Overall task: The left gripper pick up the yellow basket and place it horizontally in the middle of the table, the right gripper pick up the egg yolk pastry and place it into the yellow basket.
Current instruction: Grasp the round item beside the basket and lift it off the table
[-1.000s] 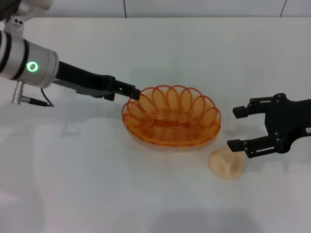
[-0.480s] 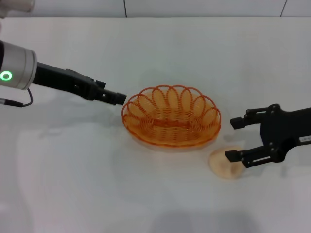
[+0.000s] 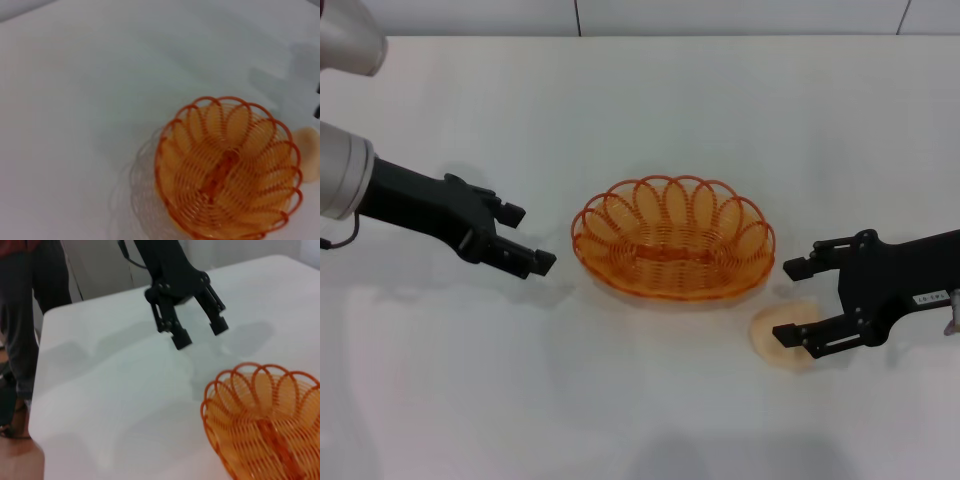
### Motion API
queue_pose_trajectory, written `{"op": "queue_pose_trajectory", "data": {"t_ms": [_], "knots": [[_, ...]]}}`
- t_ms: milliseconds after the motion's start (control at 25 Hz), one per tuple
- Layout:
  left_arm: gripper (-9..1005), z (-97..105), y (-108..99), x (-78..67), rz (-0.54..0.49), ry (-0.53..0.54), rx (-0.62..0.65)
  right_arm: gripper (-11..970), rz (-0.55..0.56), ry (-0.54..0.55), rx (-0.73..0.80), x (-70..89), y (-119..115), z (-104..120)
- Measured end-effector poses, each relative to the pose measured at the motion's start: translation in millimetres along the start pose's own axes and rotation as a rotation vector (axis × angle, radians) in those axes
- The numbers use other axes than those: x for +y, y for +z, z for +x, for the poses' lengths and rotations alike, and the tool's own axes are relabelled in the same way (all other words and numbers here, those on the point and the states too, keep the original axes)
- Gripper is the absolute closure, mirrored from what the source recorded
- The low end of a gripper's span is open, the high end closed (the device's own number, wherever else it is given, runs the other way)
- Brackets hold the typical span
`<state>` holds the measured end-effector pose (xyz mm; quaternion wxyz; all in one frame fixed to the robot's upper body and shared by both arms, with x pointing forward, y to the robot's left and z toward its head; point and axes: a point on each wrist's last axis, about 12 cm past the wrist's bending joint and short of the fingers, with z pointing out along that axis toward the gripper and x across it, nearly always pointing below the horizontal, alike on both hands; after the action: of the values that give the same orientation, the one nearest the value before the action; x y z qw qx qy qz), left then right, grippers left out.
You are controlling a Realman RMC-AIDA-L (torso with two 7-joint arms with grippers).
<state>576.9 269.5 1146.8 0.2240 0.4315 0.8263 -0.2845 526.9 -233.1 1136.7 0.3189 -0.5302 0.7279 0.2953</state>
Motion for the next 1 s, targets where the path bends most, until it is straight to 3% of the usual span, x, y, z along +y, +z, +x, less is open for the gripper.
{"op": "queue_pose_trajectory", "data": {"t_ms": [440,1000], "knots": [[109,1,3,-5.5,0.003,-0.005,-0.013,227,0.008,0.052,0.102,-13.7,11,1],[108,-1,5,-4.2,-0.006,-0.008,-0.018,258,0.010,0.072,0.123,-14.6,25,11]]}}
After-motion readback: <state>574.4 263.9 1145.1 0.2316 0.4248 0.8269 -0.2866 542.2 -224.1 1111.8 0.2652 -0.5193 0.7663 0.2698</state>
